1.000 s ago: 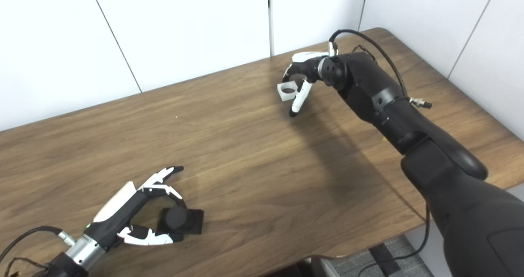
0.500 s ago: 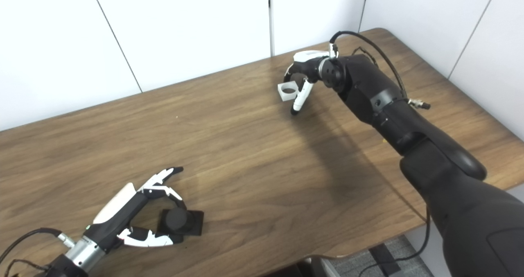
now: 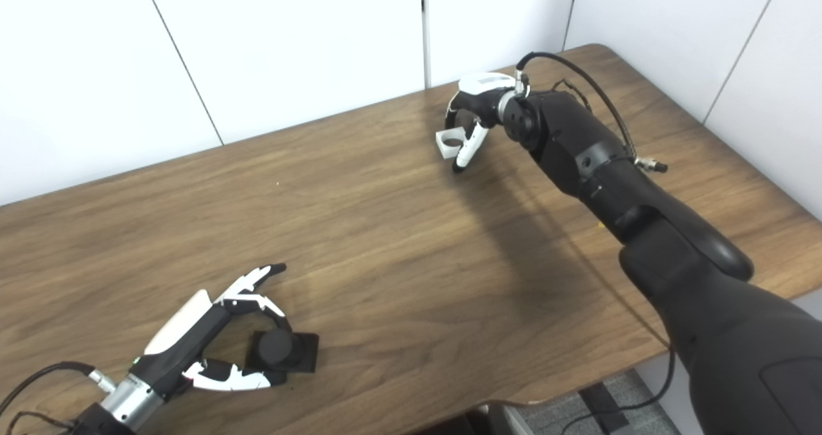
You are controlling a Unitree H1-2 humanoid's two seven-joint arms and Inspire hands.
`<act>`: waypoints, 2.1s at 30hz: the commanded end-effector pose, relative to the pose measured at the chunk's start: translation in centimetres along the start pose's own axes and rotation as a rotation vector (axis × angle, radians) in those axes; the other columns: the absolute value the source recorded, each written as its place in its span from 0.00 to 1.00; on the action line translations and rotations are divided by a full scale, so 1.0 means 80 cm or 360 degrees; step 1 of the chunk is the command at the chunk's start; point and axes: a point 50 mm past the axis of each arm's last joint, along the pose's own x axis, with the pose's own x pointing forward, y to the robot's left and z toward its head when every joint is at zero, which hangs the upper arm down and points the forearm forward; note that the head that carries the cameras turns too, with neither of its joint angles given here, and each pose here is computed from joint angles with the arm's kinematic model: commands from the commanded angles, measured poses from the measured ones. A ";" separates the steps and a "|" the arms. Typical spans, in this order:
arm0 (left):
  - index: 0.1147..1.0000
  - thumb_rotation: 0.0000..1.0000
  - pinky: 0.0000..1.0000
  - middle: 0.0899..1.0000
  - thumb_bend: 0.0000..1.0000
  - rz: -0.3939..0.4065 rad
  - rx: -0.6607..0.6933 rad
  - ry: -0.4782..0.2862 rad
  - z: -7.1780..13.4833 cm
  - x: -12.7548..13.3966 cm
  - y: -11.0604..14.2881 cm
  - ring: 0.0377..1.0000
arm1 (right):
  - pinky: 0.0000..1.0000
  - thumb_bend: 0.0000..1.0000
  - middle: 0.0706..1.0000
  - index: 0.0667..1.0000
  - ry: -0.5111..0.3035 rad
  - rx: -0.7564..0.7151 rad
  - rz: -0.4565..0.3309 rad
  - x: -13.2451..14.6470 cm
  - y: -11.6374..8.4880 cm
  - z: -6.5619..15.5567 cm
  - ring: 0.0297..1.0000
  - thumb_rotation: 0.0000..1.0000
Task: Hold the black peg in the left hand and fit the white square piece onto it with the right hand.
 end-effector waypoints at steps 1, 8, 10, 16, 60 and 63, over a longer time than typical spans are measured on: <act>0.42 0.07 1.00 0.98 0.52 -0.0057 0.0055 0.0029 -0.001 -0.008 0.004 1.00 | 0.79 0.69 0.87 0.64 -0.0001 -0.0045 -0.0030 0.005 -0.010 0.000 0.88 0.25; 0.42 0.07 1.00 0.99 0.52 -0.0060 0.0057 0.0039 0.002 -0.009 0.006 1.00 | 0.76 0.55 0.83 0.49 -0.0019 -0.0063 -0.0048 0.013 -0.006 0.003 0.85 0.17; 0.42 0.07 1.00 0.99 0.52 -0.0062 0.0056 0.0044 0.002 -0.010 0.006 1.00 | 0.76 0.52 0.82 0.47 -0.0024 -0.0072 -0.0048 0.014 -0.005 0.004 0.84 0.15; 0.42 0.07 1.00 0.98 0.52 -0.0055 0.0053 0.0043 0.001 -0.012 0.007 1.00 | 0.73 0.51 0.80 0.46 -0.0045 -0.0134 -0.0066 0.017 -0.004 0.005 0.82 0.15; 0.42 0.07 1.00 0.98 0.52 -0.0056 0.0063 0.0070 -0.010 -0.003 -0.002 1.00 | 0.84 0.51 0.79 0.45 -0.0529 -0.0173 -0.0484 -0.082 -0.087 0.014 0.86 0.14; 0.42 0.07 1.00 0.98 0.52 -0.0057 0.0068 0.0064 -0.011 -0.002 -0.002 1.00 | 0.81 0.51 0.79 0.45 -0.0615 -0.0188 -0.0514 -0.093 -0.091 0.021 0.86 0.14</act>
